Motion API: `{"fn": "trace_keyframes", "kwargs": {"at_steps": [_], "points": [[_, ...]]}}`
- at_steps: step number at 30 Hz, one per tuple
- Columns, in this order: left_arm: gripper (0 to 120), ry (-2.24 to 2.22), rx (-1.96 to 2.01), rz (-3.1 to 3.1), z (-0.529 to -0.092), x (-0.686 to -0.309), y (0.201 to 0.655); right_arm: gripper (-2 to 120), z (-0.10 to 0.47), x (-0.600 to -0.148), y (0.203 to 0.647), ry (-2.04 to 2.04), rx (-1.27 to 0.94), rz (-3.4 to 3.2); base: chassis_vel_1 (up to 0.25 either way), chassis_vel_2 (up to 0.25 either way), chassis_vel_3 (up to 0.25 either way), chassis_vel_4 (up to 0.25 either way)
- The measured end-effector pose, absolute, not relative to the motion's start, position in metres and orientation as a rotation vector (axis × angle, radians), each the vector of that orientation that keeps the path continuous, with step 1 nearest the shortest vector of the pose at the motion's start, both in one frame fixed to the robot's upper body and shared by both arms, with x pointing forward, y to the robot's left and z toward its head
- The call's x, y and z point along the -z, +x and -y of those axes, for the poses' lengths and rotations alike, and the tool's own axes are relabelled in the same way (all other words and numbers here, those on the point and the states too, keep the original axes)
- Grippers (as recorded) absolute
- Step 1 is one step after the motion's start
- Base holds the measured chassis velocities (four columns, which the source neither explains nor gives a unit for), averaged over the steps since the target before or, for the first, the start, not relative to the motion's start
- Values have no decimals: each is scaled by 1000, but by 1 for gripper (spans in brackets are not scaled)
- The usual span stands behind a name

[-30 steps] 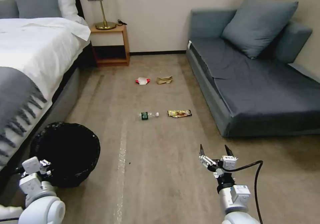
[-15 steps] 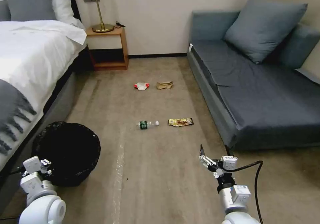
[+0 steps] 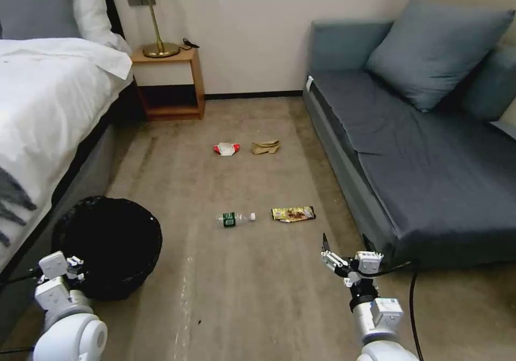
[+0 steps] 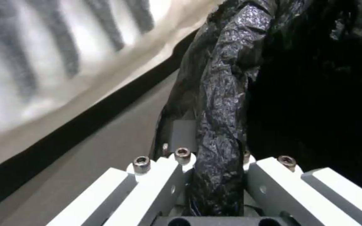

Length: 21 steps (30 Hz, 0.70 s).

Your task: Pick up the trash bin, then pick up the garbage on the floor and place it into the trash bin.

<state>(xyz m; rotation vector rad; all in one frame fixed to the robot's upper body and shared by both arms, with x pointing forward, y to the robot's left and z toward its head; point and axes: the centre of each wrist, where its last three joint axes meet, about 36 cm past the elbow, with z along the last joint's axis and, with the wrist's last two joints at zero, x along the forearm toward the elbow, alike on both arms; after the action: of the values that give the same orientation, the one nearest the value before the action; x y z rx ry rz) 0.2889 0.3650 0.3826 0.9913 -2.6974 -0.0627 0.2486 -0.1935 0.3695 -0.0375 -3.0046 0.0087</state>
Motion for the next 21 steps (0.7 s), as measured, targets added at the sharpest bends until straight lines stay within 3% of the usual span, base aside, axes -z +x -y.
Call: {"fn": "trace_keyframes", "kwargs": {"at_steps": [21], "points": [[3, 1001, 63, 2692, -369, -377, 291, 100, 189, -366, 253, -40, -22, 3004, -146, 154, 150, -152]]}}
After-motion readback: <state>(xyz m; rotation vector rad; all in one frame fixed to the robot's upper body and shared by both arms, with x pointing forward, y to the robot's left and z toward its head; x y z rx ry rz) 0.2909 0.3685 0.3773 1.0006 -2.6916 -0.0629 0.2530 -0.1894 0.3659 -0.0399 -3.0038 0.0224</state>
